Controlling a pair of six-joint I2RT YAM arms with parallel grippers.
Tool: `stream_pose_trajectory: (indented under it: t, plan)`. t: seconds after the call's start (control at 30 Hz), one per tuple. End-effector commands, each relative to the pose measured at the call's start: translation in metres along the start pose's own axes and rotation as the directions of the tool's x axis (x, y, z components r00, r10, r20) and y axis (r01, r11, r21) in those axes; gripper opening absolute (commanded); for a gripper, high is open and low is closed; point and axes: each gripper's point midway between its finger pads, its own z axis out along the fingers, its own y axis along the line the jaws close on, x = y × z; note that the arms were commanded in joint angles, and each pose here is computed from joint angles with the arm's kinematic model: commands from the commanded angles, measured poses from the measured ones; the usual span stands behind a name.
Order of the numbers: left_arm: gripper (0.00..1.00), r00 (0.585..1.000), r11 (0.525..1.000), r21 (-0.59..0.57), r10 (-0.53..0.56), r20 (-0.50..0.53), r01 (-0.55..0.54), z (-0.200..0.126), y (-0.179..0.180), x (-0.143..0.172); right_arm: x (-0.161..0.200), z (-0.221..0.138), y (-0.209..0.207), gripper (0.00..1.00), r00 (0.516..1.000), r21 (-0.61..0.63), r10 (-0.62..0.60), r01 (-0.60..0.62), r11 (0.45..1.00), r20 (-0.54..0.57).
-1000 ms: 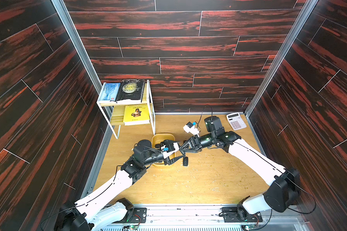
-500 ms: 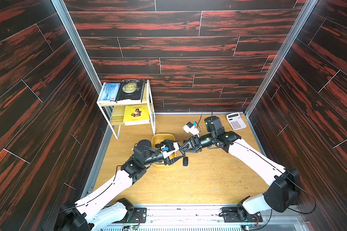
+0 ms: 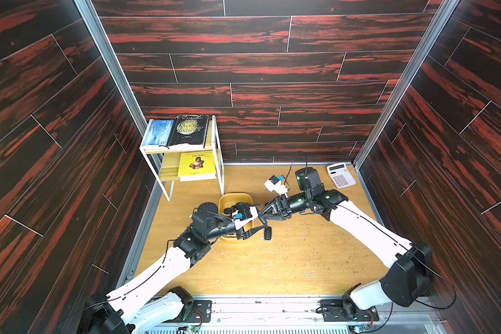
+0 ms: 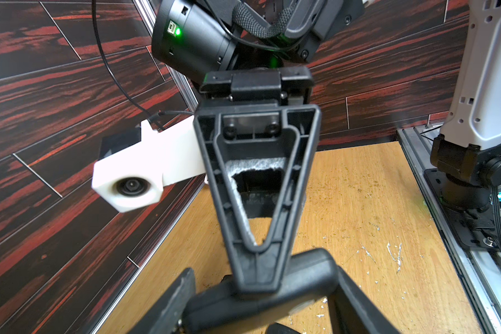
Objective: Place the car key into the storage box
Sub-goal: Pick up the car key from the center of the board, then place the car key in the storage box.
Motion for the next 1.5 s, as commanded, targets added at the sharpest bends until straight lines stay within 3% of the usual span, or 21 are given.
stream_pose_trajectory:
  t: [0.0,0.13,0.57,0.87,1.17,1.27,1.33,1.47]
  plan:
    - [0.17,0.999,1.000,0.004,0.021,0.033,-0.021,-0.005,-0.003,-0.013,-0.002,0.001,-0.003,0.69,1.000,-0.001,-0.011,0.011,1.000,-0.001]
    - [0.18,1.000,1.000,-0.007,0.011,0.019,-0.011,-0.009,-0.004,-0.010,-0.005,0.002,-0.006,0.76,1.000,0.000,-0.009,0.009,1.000,0.001]
    - [0.10,0.991,0.986,-0.124,-0.121,-0.052,0.114,-0.026,0.006,0.000,-0.022,0.010,-0.021,0.79,1.000,-0.015,-0.001,0.001,1.000,0.004]
    - [0.11,0.973,0.949,-0.243,-0.223,-0.059,0.202,-0.039,0.016,0.011,-0.064,-0.019,-0.029,0.80,0.994,-0.023,-0.015,0.018,1.000,0.110]
    - [0.10,0.886,0.855,-0.387,-0.433,-0.167,0.345,-0.043,0.039,0.030,-0.086,-0.037,-0.048,0.80,0.986,-0.016,0.013,-0.010,1.000,0.169]
    - [0.10,0.858,0.792,-0.487,-0.491,-0.150,0.368,-0.050,0.056,0.031,-0.088,-0.046,-0.062,0.81,0.980,0.013,0.029,-0.032,0.999,0.199]
    - [0.09,0.820,0.746,-0.547,-0.545,-0.173,0.380,-0.054,0.065,0.036,-0.089,-0.053,-0.074,0.81,0.974,0.056,0.037,-0.051,0.997,0.223]
    - [0.05,0.702,0.669,-0.648,-0.655,-0.280,0.365,-0.058,0.076,0.057,-0.088,-0.065,-0.108,0.81,0.961,0.205,0.040,-0.099,0.974,0.274]
